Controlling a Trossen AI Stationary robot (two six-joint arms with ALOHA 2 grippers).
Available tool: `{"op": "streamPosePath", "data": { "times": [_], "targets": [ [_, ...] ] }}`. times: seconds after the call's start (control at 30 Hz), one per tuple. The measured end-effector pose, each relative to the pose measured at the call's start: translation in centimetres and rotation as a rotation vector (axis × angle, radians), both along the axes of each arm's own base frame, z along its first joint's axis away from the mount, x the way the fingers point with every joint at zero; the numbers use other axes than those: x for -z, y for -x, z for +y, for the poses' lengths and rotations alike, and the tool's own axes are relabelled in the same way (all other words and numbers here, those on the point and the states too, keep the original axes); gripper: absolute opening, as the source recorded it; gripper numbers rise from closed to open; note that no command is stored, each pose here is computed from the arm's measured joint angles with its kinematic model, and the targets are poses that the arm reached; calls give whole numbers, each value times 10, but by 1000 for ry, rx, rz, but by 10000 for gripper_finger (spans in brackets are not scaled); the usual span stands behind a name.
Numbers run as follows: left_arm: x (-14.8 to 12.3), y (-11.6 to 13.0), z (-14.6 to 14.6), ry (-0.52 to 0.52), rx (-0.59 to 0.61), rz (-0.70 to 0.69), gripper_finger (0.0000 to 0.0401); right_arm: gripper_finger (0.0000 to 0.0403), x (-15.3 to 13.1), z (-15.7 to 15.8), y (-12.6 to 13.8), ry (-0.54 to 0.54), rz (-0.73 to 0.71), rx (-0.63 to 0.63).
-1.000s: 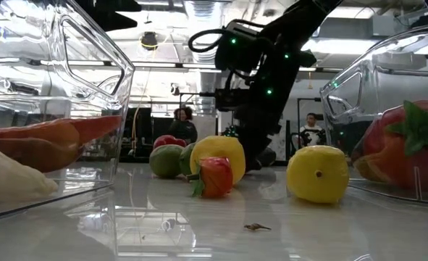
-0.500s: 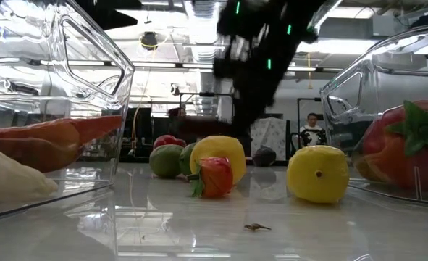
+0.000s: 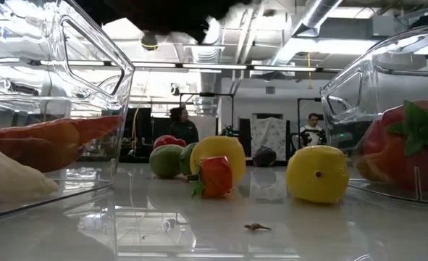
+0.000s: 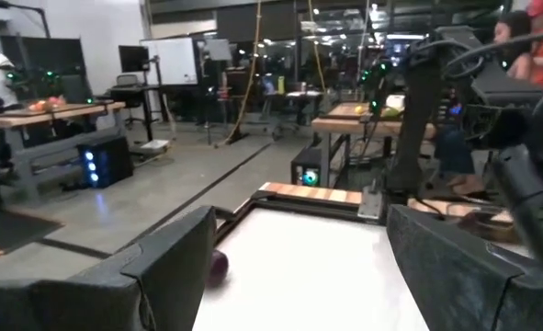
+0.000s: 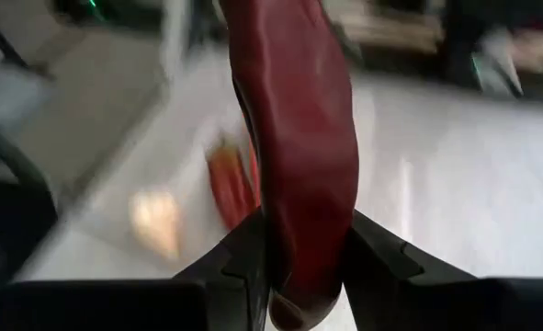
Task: Sort produce into baskets
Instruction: Put the dark red bell pepper into the left transparent bin, then put the red chili bell pepper into the left transparent bin
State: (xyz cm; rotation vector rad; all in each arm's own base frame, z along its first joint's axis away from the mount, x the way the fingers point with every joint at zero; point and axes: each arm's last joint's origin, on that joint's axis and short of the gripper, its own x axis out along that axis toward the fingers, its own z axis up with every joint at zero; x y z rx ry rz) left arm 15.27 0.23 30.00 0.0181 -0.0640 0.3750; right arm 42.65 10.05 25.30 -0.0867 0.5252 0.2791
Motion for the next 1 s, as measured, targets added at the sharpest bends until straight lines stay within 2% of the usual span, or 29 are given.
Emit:
{"op": "streamPosePath", "data": {
  "times": [0.17, 0.23, 0.3, 0.43, 0.57, 0.63, 0.7, 0.8, 0.87, 1.0],
  "targets": [
    [2, -1, 0, -3, -4, 21, 306, 139, 0, 12, -27, -8, 17, -107],
    [2, -2, 0, -3, -12, 20, 306, 141, 5, 15, -35, 26, 59, -150],
    [4, -2, 0, -4, -17, 36, 306, 150, 3, 17, -44, 71, 42, -179],
    [5, -2, 0, -5, -18, 42, 306, 196, 7, 20, -56, 105, 71, -200],
    [5, -1, 0, -3, -19, 50, 306, 251, 6, 16, -55, 146, 150, -186],
    [5, -1, 0, 3, -18, 44, 306, 267, -2, 6, -46, 230, 235, -109],
    [5, 0, 0, 4, -18, 48, 306, 273, -20, -9, -37, 291, 248, -33],
    [5, 1, 1, 12, -18, 43, 306, 275, -40, -42, -22, 326, 274, 68],
    [5, 1, 0, 13, -18, 42, 306, 275, -35, -65, -14, 341, 330, 121],
    [6, 1, 0, 18, -17, 54, 306, 275, 5, -111, -3, 343, 424, 211]
  ]
}}
